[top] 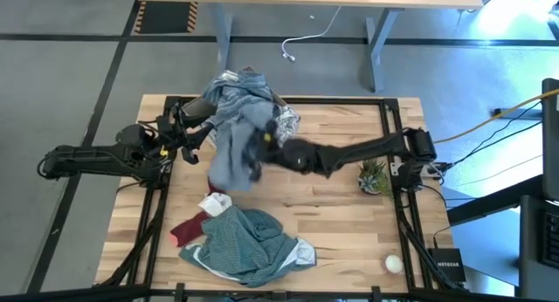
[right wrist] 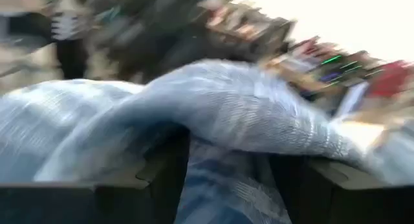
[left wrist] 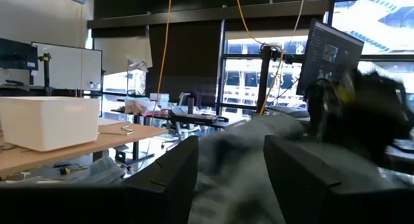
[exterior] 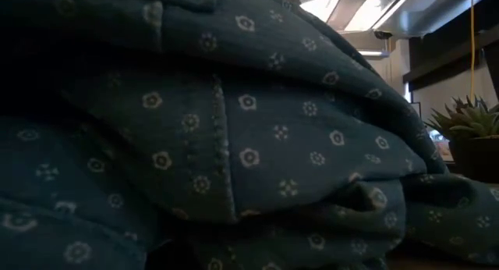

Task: Sort clothes
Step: Put the blue striped shirt into the laundry organizer

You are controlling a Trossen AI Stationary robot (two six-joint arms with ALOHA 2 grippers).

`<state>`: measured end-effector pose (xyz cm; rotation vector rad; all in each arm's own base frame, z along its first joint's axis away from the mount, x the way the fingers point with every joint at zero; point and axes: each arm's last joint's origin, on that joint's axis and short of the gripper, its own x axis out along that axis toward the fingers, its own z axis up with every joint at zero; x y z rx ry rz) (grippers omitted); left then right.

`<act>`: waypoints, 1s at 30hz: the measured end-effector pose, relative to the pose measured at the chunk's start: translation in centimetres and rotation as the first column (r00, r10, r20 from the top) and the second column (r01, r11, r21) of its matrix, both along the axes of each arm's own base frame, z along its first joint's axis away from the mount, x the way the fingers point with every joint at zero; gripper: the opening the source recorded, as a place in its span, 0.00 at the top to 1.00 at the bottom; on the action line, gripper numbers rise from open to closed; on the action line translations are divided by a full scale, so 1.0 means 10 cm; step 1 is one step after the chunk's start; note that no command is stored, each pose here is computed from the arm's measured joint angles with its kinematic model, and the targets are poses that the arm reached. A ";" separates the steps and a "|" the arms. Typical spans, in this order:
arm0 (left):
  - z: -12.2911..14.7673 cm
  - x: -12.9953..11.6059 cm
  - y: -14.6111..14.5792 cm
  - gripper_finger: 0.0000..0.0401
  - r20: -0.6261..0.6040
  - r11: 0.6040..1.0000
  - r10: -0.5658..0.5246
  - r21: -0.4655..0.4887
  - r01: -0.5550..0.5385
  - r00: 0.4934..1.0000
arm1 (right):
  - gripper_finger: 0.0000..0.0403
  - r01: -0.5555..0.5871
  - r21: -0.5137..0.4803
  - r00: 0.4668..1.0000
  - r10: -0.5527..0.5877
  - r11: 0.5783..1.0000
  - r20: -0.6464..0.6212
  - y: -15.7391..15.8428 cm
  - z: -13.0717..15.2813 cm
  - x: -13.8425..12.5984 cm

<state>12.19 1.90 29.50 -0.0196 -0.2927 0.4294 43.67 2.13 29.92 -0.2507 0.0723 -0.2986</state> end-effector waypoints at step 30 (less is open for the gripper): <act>0.02 0.00 -0.02 0.57 0.033 0.998 -0.070 0.001 0.070 0.997 | 0.45 0.230 -0.102 0.644 -0.230 0.968 -0.730 0.10 0.87 -0.74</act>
